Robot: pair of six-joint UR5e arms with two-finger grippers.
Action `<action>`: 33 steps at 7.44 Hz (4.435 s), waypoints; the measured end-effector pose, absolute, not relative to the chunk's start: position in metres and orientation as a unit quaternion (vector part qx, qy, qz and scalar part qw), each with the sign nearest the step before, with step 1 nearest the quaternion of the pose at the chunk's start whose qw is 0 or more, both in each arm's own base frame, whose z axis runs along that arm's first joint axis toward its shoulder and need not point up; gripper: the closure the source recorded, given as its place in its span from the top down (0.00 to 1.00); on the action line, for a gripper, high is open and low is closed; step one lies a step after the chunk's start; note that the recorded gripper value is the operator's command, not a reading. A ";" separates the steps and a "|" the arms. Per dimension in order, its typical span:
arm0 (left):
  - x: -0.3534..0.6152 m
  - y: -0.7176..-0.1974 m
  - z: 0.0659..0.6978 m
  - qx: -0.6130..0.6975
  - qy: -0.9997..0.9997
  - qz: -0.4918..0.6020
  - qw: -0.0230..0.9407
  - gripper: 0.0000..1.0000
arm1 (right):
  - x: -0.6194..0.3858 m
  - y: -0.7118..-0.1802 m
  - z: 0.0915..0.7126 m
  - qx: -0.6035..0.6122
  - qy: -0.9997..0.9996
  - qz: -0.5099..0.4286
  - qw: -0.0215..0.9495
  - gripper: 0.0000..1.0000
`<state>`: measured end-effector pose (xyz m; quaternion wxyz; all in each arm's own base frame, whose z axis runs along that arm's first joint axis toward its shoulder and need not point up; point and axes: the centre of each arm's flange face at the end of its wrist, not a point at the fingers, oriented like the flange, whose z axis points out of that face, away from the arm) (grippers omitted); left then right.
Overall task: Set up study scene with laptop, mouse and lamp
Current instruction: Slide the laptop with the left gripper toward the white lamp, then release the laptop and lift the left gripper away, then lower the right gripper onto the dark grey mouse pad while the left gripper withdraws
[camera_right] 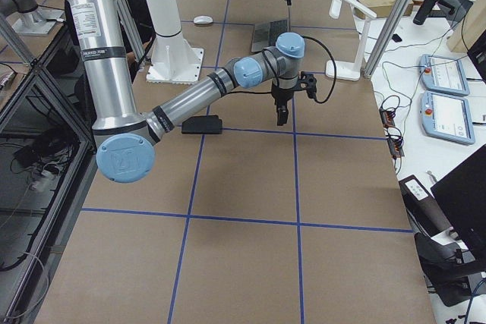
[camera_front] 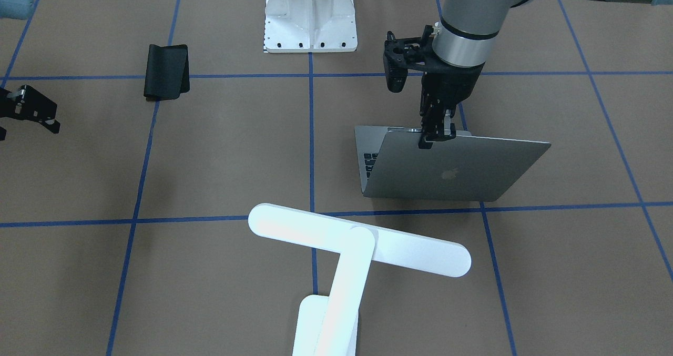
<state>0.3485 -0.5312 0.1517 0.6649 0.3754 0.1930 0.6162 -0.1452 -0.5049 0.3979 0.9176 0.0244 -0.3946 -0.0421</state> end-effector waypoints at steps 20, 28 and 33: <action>0.392 -0.544 0.161 0.398 0.169 0.603 0.670 1.00 | -0.147 -0.512 0.406 0.021 -0.388 -0.041 0.921 1.00; 0.265 -0.357 0.347 0.059 0.426 0.156 0.889 1.00 | -0.306 -0.392 0.324 0.000 -0.416 -0.109 0.903 1.00; 0.315 -0.304 0.393 -0.115 0.395 -0.057 0.910 1.00 | -0.326 -0.302 0.361 -0.057 -0.397 -0.177 0.899 0.99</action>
